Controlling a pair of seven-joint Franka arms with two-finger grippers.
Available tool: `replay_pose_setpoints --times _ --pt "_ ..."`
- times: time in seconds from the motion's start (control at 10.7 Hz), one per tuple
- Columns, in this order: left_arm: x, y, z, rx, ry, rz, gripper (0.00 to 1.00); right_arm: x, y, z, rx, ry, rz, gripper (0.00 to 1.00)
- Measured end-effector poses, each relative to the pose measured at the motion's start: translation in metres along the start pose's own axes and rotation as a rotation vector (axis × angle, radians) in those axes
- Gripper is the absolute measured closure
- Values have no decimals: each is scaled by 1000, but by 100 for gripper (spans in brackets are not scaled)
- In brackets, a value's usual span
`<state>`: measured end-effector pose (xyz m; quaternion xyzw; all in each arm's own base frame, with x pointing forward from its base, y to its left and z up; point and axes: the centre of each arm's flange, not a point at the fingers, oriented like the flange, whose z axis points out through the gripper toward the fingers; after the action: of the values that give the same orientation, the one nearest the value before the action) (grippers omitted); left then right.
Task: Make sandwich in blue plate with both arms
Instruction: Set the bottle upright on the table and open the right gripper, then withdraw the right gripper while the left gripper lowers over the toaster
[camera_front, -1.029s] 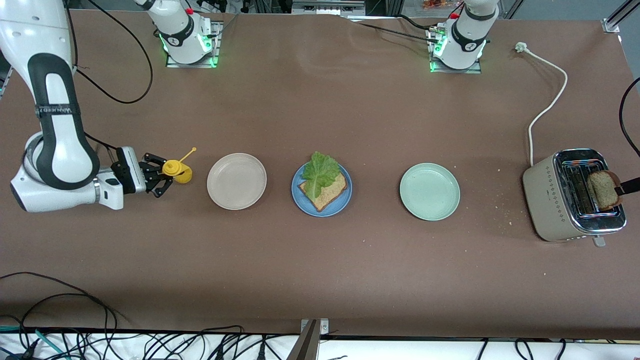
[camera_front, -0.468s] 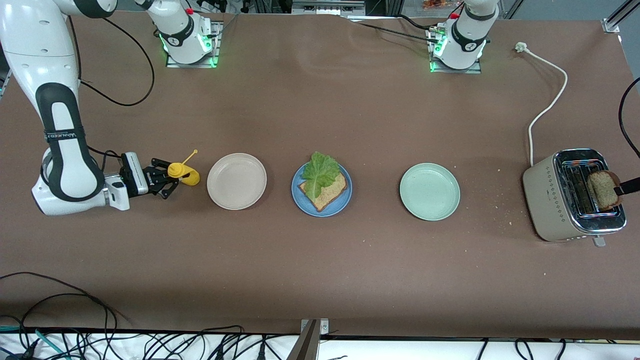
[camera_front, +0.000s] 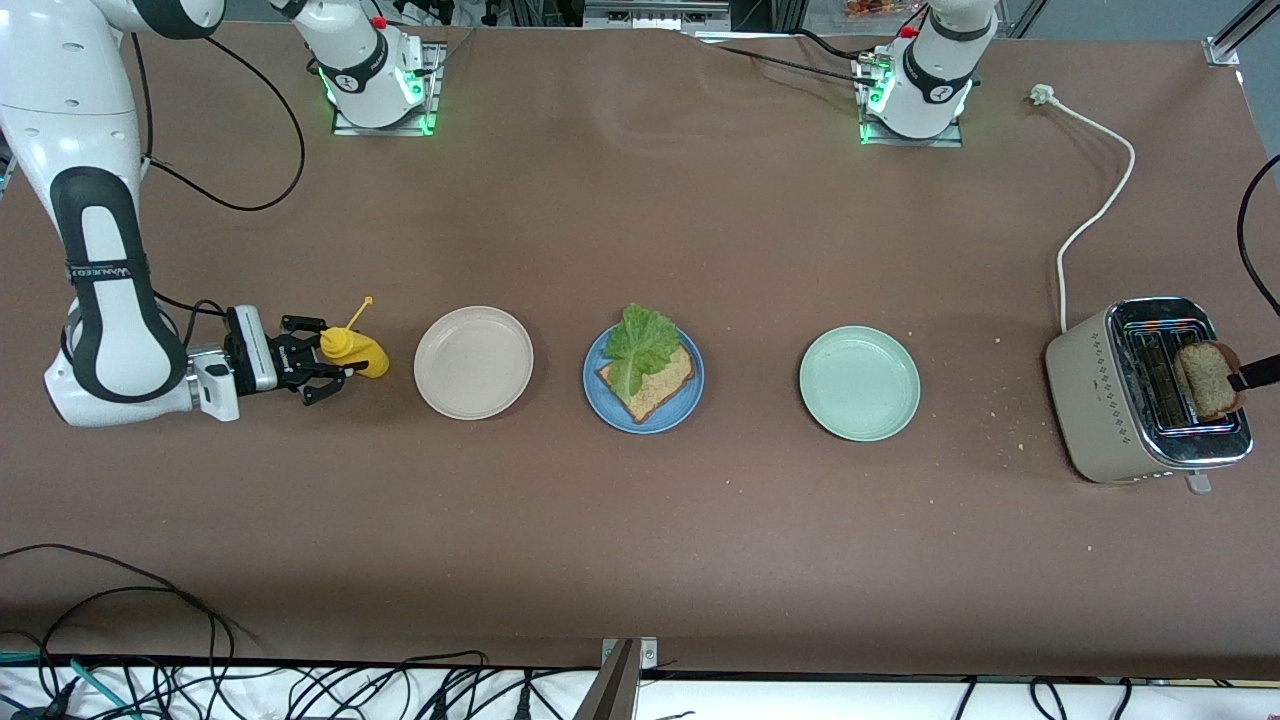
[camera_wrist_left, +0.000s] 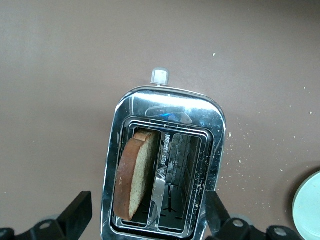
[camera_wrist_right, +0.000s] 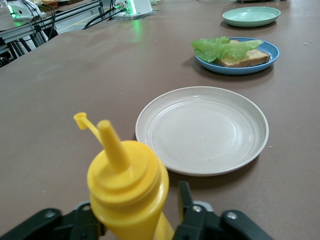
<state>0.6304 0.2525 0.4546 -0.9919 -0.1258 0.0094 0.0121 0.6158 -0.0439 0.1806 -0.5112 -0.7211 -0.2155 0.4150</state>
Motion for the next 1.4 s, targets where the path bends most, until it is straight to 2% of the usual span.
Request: replay_pose_setpoints --times 0.19,0.28,0.37,0.56,0.94,1.4 --pt "0 0 0 0 0 0 0 1 2 -8 -13 -7 -7 19" --pt "0 0 0 0 0 0 0 4 6 -25 -40 -25 -21 4" --pt "0 0 0 0 -1 0 0 6 7 -50 -69 -55 1 0" --pt "0 -3 6 -2 -10 -5 0 -2 -5 -84 -104 -89 91 0" --pt "8 -22 41 -16 -18 -27 0 -23 -36 -119 -145 -40 443 0" --pt "21 -40 87 -33 2 -49 0 38 -28 -171 -142 -32 829 0"
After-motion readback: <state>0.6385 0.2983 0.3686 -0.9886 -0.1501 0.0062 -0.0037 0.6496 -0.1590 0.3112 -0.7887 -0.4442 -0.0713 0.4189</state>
